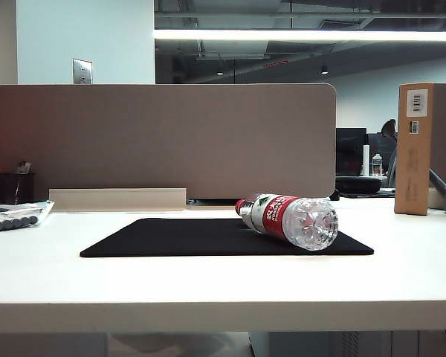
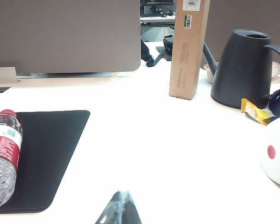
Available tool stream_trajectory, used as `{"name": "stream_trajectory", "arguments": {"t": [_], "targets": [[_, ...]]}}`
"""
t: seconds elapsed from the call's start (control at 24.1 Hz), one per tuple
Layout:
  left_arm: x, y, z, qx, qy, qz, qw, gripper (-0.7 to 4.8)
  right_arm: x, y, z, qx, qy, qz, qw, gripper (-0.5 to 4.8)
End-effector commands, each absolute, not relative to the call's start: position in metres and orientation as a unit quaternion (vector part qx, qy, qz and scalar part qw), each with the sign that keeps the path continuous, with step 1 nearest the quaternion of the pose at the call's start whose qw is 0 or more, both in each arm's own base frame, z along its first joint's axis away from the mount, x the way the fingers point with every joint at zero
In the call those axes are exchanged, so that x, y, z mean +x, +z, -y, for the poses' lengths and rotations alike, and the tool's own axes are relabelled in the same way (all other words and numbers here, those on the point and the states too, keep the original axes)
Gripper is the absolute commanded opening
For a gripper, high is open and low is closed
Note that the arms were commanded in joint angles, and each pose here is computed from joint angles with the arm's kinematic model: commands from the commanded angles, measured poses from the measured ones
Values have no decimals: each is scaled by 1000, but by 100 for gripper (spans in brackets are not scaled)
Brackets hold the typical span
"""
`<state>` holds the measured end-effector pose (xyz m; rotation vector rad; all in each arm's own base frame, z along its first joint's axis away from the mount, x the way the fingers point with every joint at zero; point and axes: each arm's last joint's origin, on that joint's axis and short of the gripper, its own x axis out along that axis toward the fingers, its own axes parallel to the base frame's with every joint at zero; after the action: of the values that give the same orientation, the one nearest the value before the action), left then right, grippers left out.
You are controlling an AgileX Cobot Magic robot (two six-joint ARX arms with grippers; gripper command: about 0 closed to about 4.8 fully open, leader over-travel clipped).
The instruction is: Stand the plastic bottle up on the black mouse pad.
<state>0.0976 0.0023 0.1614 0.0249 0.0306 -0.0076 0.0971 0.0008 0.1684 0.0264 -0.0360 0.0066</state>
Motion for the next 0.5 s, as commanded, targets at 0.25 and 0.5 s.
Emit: {"name": "stream_trajectory", "arguments": {"t": [0.25, 0.5], "targets": [[97, 164, -2, 13, -5, -9, 1000, 1, 97, 168, -1, 15, 5, 22, 1000, -1], [97, 164, 10, 13, -68, -7, 998, 1, 97, 168, -3, 38, 33, 22, 998, -1]]}}
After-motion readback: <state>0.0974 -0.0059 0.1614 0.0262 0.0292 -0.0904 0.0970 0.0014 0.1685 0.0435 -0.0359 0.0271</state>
